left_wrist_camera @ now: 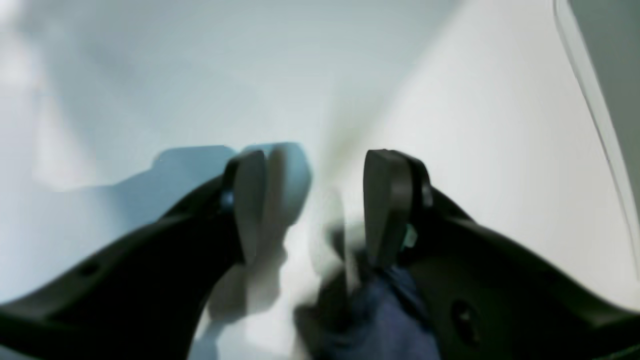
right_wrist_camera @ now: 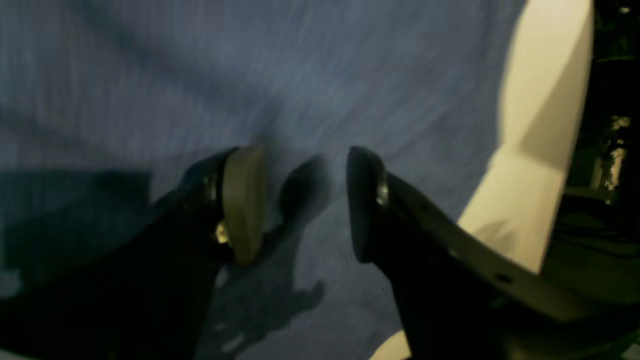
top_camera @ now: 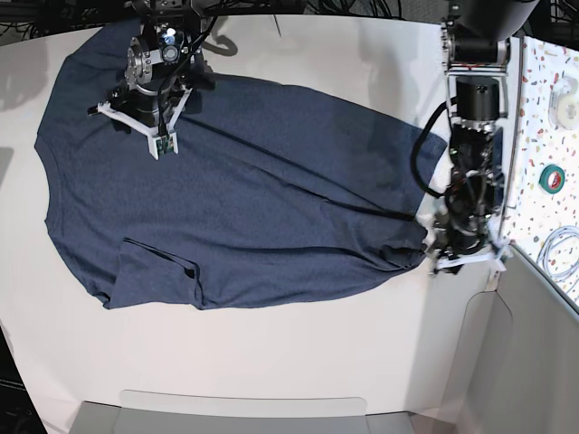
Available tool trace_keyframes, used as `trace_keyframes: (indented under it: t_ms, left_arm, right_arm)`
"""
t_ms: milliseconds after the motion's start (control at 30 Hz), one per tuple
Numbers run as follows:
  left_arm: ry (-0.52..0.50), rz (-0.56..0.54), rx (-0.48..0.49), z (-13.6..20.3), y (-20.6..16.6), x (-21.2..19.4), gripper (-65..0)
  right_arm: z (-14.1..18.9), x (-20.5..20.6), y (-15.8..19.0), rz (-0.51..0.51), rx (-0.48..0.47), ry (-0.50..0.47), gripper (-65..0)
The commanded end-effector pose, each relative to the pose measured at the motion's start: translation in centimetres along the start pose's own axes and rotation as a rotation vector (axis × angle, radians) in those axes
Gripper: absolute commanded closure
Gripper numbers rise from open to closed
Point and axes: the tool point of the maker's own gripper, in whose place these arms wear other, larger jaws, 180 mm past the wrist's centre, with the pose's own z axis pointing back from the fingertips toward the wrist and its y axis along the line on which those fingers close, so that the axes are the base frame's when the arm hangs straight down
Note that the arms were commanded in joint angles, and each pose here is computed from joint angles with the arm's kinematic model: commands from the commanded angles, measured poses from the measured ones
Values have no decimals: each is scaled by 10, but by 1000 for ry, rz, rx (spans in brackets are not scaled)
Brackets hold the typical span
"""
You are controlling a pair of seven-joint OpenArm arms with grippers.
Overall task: Layout the t-shirt on the table in an organized manner, then fold the t-shirt properly
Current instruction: 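Pull the shirt corners apart with both grippers to stretch it flat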
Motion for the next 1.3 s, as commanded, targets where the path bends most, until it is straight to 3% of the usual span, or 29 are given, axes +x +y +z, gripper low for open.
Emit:
trace_keyframes:
  t_ms: [0,167,300,333,400,433,600,767,900,1067,1267]
  left_arm:
    - [-85,-14,-71,8,-26,33,-310]
    - [-189,-34,-94,42,-10,66,-276]
    - [-225,-88,-103,68,4,74,-100]
    - [-229,-136,-127,74,2,75,-58]
    - [-213,-245,-213,87,-8,67,0]
    - [-203,-279,-247,93,-10,60,0]
    - [-122,-443,-337,125,-9,22,0]
    - [141,-619,-419,146,-9,-34,-28]
    - [326,-691,-401,151,7,-63,-40]
    - [330,-698,-403,148,3,-60,-42]
    - [440,-747,-452,133,-13,-100,-44]
  right_arm:
    - [3,18,-12,-18,-35,-56,-265]
    - [3,57,-27,-67,-64,-137,-265]
    - [7,88,-35,-131,-74,-197,-245]
    - [9,95,-37,-138,-76,-213,-210]
    - [10,106,-40,-151,-81,-236,-79]
    - [10,110,-41,-156,-82,-244,-2]
    - [9,99,-29,-162,-54,-209,0]
    - [14,62,-20,-133,-40,-148,0]
    - [12,25,-18,-119,-40,-65,0]
    - [3,-22,-34,-207,-45,43,0]
    - [-7,-66,-73,-403,-48,103,0]
